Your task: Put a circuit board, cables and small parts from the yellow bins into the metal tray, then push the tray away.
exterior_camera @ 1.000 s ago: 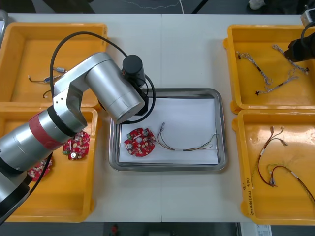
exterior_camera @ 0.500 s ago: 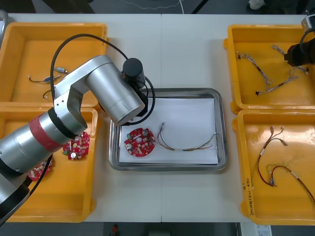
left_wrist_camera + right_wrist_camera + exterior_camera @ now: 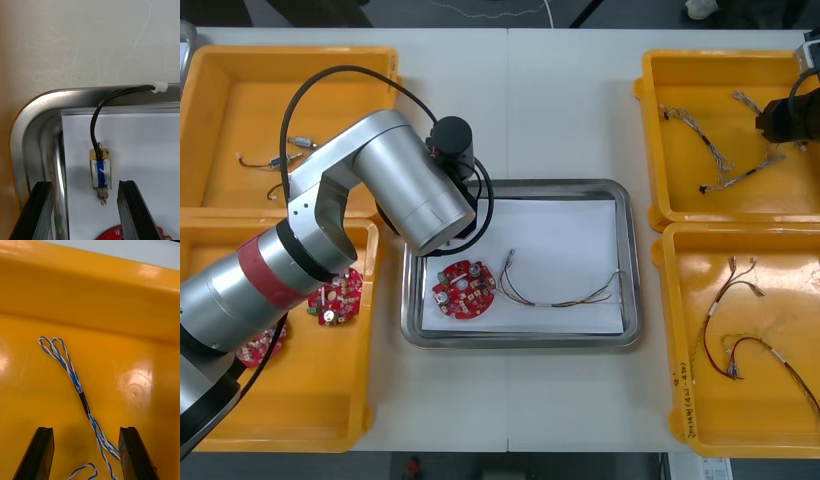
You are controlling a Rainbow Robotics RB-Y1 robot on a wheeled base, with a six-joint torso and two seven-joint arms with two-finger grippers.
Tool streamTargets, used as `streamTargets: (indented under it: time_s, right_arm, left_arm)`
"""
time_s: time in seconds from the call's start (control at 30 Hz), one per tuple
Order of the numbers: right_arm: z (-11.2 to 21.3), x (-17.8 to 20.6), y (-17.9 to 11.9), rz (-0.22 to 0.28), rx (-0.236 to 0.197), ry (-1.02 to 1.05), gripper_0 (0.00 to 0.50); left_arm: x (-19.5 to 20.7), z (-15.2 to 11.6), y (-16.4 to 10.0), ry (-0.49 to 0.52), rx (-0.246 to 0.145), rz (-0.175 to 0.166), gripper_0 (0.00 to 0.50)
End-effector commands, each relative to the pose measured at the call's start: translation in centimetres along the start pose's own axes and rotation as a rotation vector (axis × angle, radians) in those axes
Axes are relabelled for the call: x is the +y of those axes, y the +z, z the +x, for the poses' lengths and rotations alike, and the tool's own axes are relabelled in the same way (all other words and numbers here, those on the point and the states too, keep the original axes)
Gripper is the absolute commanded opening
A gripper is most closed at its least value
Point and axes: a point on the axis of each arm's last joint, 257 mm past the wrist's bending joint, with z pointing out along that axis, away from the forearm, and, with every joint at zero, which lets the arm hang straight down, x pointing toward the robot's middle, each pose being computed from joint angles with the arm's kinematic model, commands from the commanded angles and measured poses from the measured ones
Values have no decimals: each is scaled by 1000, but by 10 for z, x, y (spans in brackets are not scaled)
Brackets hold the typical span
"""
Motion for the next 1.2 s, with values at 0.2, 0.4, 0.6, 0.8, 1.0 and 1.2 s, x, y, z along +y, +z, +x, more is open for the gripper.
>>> streamTargets:
  time_s: [0.2, 0.4, 0.6, 0.8, 1.0, 1.2]
  right_arm:
    - [-8, -12, 0, 32, -55, -14, 500]
    - [-5, -19, 0, 51, -63, 0, 500]
    - [1, -23, 1, 63, -66, 14, 500]
    - [9, -25, 2, 67, -56, 21, 500]
    - [10, -26, 2, 69, -61, 43, 500]
    - [11, -27, 3, 67, -70, 77, 500]
  left_arm:
    - [0, -23, -54, -124, -12, 84, 500]
    - [23, -30, -75, -95, 15, 98, 500]
    - [59, -40, -92, -70, 54, 101, 500]
    - [97, -48, -108, -23, 79, 107, 500]
    - [129, -57, -118, 26, 92, 121, 500]
    - [167, -61, -117, 79, 126, 105, 500]
